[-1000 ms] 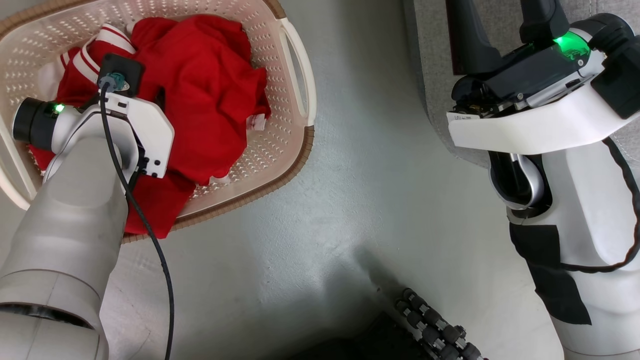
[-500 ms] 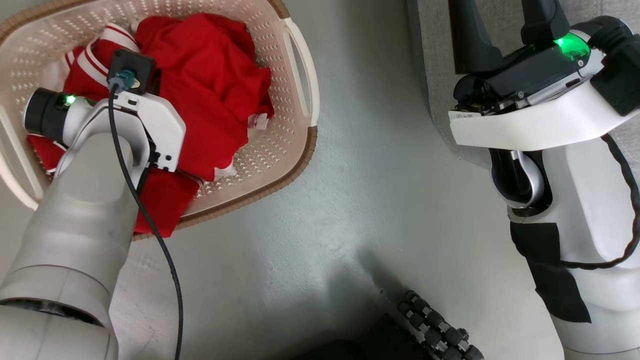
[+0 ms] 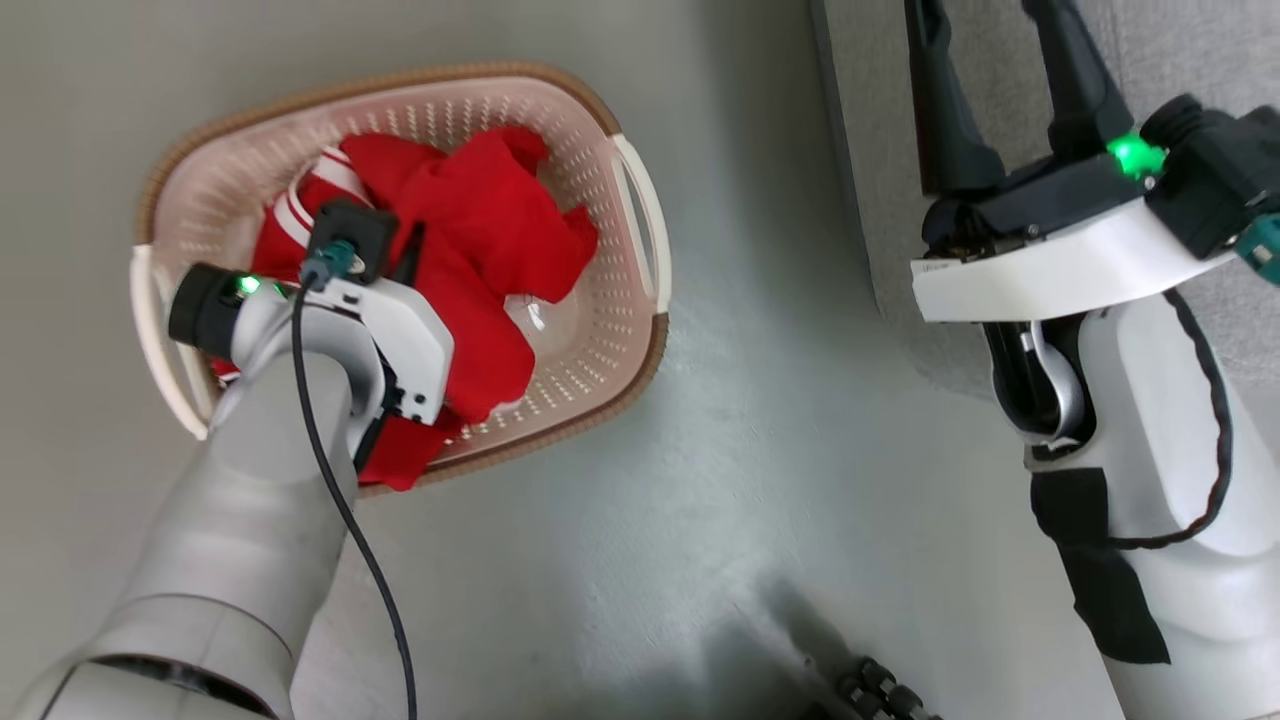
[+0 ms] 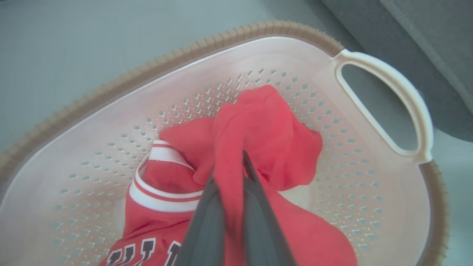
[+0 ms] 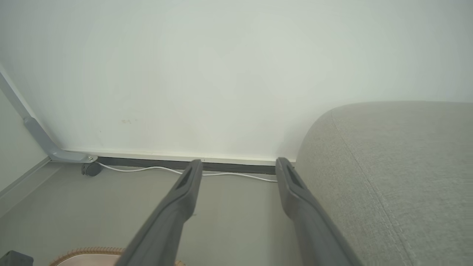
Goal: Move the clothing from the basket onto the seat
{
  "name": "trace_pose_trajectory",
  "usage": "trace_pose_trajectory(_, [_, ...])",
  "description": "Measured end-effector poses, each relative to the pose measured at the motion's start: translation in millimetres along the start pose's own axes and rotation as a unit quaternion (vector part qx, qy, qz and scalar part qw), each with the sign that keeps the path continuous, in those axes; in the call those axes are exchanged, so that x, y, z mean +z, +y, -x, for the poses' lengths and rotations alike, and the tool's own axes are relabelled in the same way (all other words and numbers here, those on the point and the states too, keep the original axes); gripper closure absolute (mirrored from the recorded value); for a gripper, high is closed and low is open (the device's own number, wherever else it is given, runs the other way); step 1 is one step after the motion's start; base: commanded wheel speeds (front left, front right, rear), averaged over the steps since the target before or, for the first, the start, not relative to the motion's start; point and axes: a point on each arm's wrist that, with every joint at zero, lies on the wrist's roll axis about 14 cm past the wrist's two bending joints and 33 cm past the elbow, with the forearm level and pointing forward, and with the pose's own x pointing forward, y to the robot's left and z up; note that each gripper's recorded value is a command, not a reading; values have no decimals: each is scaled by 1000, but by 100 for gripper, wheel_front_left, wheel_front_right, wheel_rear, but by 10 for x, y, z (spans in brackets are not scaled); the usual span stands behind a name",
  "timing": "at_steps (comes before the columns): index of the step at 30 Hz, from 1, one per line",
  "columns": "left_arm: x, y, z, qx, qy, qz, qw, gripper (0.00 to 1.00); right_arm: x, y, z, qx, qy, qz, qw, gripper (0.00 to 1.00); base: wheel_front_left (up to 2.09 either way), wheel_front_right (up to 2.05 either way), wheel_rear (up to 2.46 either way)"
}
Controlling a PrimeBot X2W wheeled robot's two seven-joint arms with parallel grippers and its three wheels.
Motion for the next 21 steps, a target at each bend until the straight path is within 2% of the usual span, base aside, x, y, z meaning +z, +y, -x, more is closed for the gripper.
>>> trace_pose_trajectory(7, [324, -112, 316, 2, -46, 1, 999, 100, 179, 5, 176, -12, -6, 1, 1000, 0, 0, 0, 0])
trace_pose_trajectory(21, [804, -366, 1225, 19, -134, -12, 991, 100, 547, 34, 753, -41, -19, -8, 999, 0, 0, 0, 0])
